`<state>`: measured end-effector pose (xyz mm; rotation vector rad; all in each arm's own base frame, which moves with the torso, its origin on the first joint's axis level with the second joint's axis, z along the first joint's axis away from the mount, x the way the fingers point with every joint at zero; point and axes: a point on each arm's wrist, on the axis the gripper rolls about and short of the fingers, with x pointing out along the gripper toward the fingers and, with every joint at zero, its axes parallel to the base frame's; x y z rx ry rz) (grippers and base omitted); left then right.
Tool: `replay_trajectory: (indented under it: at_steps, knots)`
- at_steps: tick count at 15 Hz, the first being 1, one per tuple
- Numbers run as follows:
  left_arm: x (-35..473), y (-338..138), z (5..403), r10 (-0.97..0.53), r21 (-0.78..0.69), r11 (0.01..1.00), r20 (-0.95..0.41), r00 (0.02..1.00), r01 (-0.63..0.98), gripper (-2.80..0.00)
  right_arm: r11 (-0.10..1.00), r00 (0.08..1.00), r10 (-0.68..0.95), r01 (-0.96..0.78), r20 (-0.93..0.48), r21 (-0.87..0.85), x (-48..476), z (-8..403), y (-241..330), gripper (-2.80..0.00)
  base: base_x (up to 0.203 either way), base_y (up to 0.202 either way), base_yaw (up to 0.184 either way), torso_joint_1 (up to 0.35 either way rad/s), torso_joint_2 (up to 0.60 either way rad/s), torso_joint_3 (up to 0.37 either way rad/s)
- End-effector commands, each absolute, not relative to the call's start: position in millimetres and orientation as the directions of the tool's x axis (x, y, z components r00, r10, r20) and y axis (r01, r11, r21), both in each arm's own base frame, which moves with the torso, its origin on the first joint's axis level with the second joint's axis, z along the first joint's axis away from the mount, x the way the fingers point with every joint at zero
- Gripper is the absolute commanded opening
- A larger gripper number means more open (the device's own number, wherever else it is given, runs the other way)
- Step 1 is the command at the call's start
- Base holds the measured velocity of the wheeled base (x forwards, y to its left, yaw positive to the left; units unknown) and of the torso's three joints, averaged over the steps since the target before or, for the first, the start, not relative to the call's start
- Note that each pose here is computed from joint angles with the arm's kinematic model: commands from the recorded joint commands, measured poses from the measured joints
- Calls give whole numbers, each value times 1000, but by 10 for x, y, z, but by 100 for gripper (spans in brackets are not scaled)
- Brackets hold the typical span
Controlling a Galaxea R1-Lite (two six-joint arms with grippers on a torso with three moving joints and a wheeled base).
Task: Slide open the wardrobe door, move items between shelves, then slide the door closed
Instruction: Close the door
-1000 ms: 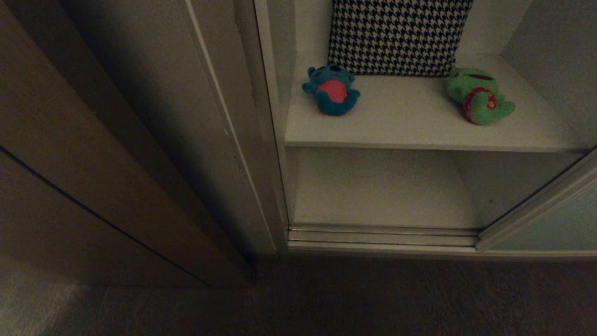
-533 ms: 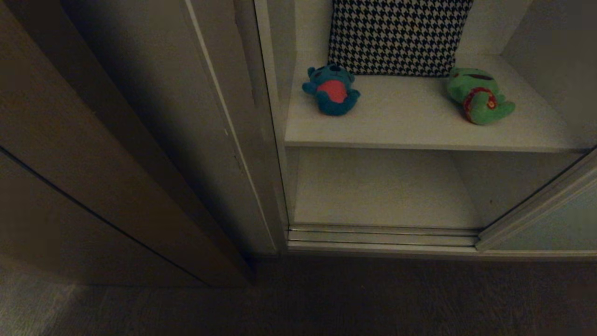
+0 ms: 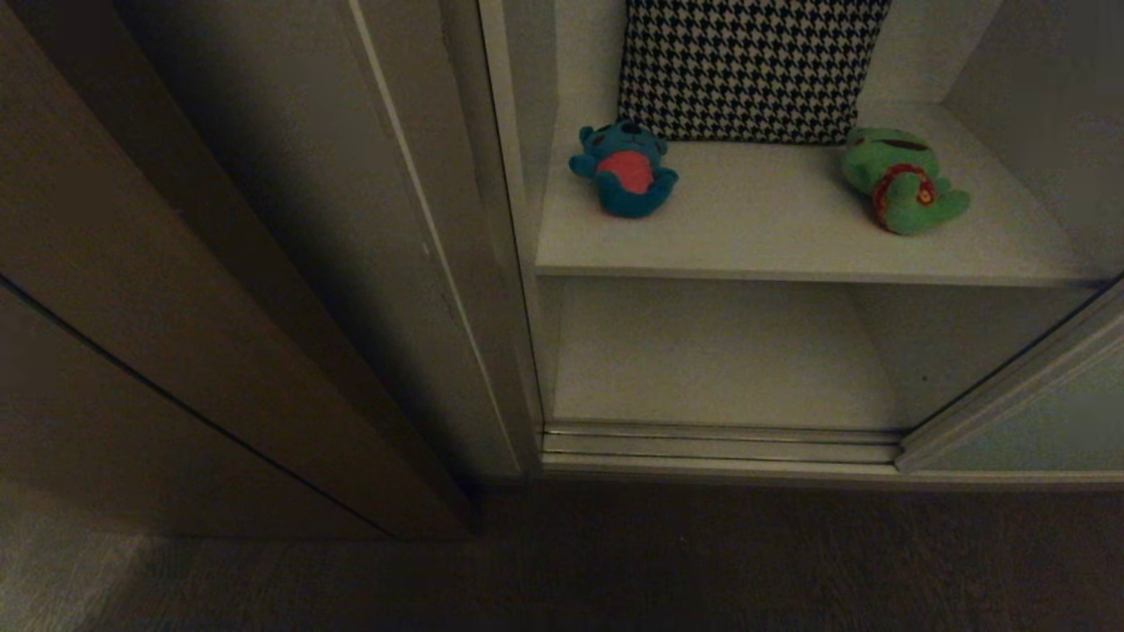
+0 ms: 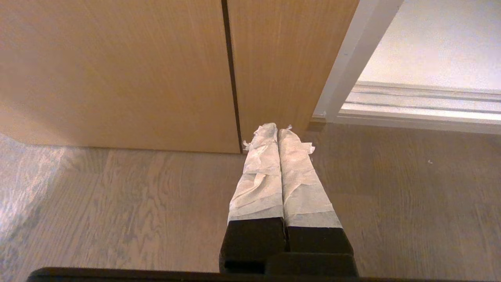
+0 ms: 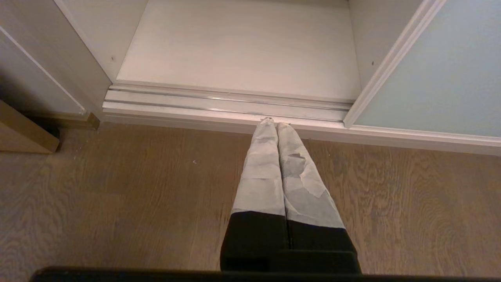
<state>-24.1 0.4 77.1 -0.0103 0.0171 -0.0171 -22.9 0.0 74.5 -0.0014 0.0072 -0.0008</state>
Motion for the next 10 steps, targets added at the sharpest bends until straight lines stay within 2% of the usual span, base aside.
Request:
replay_trajectory:
  at_steps: [1,10]
  knots:
    - [-240,4,772,-17,-11,1000,-18,1000,17,-280,1000,1000,-2,2,-9,-2,-228,741,0,-280,0,0,0,0,0,0]
    - [-241,4,767,-17,-9,1000,-26,1000,17,-280,1000,1000,-1,1,-9,-2,-228,741,0,-280,0,-9,2,0,1,0]
